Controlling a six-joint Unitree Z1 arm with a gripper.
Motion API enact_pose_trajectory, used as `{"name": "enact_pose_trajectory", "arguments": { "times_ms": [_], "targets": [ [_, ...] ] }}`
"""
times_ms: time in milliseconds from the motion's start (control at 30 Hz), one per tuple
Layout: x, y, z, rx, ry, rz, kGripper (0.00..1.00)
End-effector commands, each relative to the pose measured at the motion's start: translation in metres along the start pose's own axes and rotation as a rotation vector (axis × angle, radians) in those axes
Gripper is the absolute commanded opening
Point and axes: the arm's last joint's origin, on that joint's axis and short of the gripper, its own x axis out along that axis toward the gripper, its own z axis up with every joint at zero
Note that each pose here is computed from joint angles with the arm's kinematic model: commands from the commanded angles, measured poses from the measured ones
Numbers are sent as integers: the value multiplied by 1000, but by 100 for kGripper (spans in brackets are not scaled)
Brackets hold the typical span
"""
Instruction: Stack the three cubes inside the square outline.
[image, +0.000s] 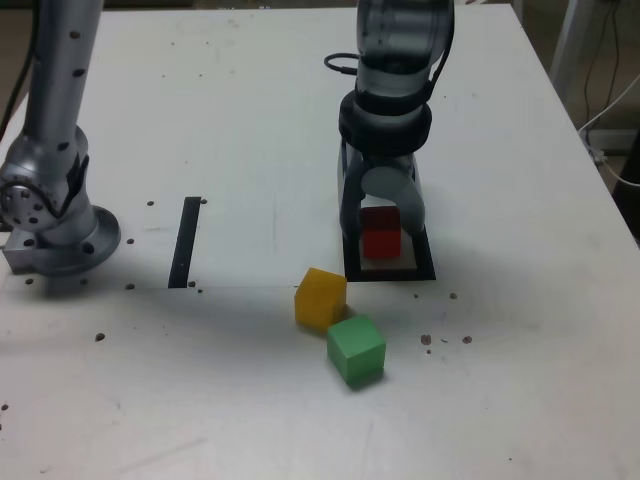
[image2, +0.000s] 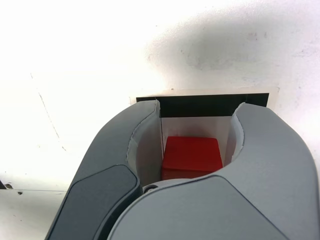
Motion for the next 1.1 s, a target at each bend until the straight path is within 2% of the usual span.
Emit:
{"name": "enact_pose_trajectory", "arguments": {
  "times_ms": [0, 100, 167, 433, 700, 867, 1067],
  "targets": [
    [1, 1, 2, 5, -1, -1, 60],
    [2, 3, 3, 15, -3, 0, 83],
    [3, 3, 3, 19, -3, 1, 91],
    [1, 3, 0, 20, -8, 5, 96],
    [-24, 6, -29, -8, -33, 28, 98],
    [-39, -1, -52, 9, -17, 33, 98],
    [-47, -20, -76, 80, -5, 27, 97]
  ]
}}
